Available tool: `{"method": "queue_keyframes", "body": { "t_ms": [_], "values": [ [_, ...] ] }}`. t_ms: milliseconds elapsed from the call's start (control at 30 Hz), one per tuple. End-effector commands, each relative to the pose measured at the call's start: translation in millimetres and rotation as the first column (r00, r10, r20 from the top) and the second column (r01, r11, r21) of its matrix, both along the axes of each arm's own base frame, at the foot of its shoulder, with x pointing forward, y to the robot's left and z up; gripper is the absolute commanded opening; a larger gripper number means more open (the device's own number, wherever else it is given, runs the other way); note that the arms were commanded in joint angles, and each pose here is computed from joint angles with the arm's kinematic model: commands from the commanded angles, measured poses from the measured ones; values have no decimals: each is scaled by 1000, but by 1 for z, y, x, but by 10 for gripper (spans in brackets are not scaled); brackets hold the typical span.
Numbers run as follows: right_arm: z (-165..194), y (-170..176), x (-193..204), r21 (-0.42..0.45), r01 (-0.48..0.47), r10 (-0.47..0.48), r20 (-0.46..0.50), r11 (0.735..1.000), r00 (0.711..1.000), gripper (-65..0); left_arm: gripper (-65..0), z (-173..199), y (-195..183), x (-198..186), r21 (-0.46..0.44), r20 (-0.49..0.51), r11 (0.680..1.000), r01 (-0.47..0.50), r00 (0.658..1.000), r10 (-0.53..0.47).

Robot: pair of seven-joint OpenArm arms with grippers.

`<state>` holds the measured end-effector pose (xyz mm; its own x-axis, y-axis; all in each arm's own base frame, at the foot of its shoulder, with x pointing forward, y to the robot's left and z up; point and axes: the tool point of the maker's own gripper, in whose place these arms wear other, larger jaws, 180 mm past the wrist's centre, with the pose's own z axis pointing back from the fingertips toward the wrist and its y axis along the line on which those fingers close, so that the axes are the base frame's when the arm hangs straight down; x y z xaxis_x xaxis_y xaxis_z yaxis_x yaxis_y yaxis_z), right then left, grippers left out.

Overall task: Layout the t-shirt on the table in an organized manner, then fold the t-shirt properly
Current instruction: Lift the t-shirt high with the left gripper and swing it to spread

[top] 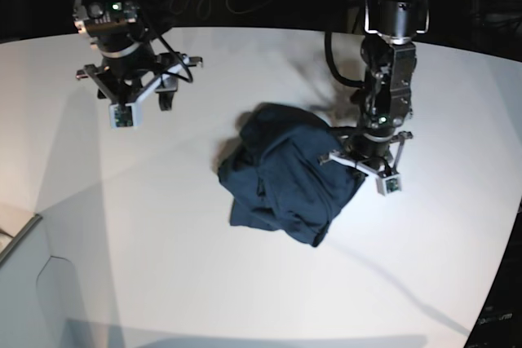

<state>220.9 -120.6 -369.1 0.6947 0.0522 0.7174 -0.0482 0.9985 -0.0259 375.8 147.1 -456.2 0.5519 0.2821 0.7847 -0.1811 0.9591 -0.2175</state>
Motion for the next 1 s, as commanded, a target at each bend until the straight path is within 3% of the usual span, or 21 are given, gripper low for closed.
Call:
{"method": "queue_keyframes", "body": {
  "t_ms": [0,100,233,500,567,967],
  "values": [
    [9,0,6,-2,-4,4,40,1000,999,-348,-649,33,3,18,11,109,1000,-3,994,2],
    [9,0,6,-2,-4,4,40,1000,999,-348,-648,101,4,29,31,289,1000,-4,957,-5],
    [9,0,6,-1,-5,5,40,1000,999,-348,-648,195,4,36,49,509,999,-12,861,-15],
    [9,-1,5,-5,-5,5,39,1000,999,-348,-648,334,6,35,73,773,996,-43,634,-29],
    [9,-1,5,-5,-5,5,39,1000,999,-348,-648,355,6,33,79,803,996,-48,595,-35],
    [6,0,1,1,-2,2,28,1000,1000,-348,-648,396,-2,46,70,829,997,-20,557,-47]
  ]
}}
